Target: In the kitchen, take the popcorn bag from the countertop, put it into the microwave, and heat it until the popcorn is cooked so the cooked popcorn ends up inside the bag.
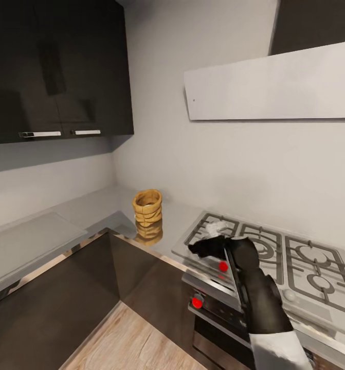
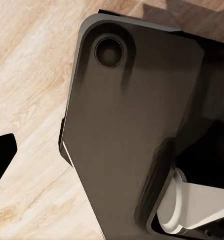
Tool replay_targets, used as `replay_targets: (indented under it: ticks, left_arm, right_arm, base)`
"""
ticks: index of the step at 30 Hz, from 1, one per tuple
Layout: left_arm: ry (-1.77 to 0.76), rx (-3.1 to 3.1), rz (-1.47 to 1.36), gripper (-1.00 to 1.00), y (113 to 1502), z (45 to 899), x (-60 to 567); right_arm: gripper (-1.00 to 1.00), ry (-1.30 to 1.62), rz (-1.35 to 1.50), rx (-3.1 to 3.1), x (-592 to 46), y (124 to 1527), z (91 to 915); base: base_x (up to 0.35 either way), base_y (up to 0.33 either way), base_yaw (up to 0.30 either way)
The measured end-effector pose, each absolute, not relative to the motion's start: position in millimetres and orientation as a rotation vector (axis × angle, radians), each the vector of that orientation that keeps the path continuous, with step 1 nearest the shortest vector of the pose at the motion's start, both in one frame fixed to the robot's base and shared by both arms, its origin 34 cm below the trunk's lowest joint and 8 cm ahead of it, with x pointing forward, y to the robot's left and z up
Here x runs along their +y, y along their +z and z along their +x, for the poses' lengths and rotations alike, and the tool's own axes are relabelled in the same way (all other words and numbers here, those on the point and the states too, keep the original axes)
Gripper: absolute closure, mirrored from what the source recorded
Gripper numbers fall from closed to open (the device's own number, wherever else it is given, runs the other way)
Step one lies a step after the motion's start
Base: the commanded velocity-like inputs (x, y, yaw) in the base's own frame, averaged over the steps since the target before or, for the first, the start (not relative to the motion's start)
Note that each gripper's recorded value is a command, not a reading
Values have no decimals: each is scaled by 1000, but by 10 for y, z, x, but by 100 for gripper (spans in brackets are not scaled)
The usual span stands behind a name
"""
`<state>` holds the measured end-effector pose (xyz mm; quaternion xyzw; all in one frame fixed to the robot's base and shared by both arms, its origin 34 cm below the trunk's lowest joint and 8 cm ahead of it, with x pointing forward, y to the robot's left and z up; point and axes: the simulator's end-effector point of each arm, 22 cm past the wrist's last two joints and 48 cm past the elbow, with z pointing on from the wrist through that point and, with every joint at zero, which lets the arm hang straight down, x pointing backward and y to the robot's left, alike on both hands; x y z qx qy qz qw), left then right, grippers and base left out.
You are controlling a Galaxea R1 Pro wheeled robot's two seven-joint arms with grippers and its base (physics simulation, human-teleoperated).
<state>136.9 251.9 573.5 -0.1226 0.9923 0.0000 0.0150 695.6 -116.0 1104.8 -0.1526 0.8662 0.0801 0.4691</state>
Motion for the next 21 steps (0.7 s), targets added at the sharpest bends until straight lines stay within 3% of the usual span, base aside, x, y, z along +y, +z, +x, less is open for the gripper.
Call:
replay_targets:
  ticks: [8,12,16,21]
  left_arm:
    - [0,3088,-387,-100,5735,1367,2519]
    - [0,3088,-391,-100,5735,1367,2519]
    - [2,3086,-398,-100,5735,1369,2522]
    - [7,3083,-409,-100,5735,1373,2531]
  right_arm:
    - [-100,111,-364,2124,-1245,11662,7716]
    - [-100,126,-228,2227,-1561,11817,8127]
    - [-100,-4,-71,2257,-2007,11823,8229]
    - [-100,-45,-45,2254,-2101,11846,8237]
  base:
    - [0,0,0]
    - [0,0,0]
    - [0,0,0]
    - [0,0,0]
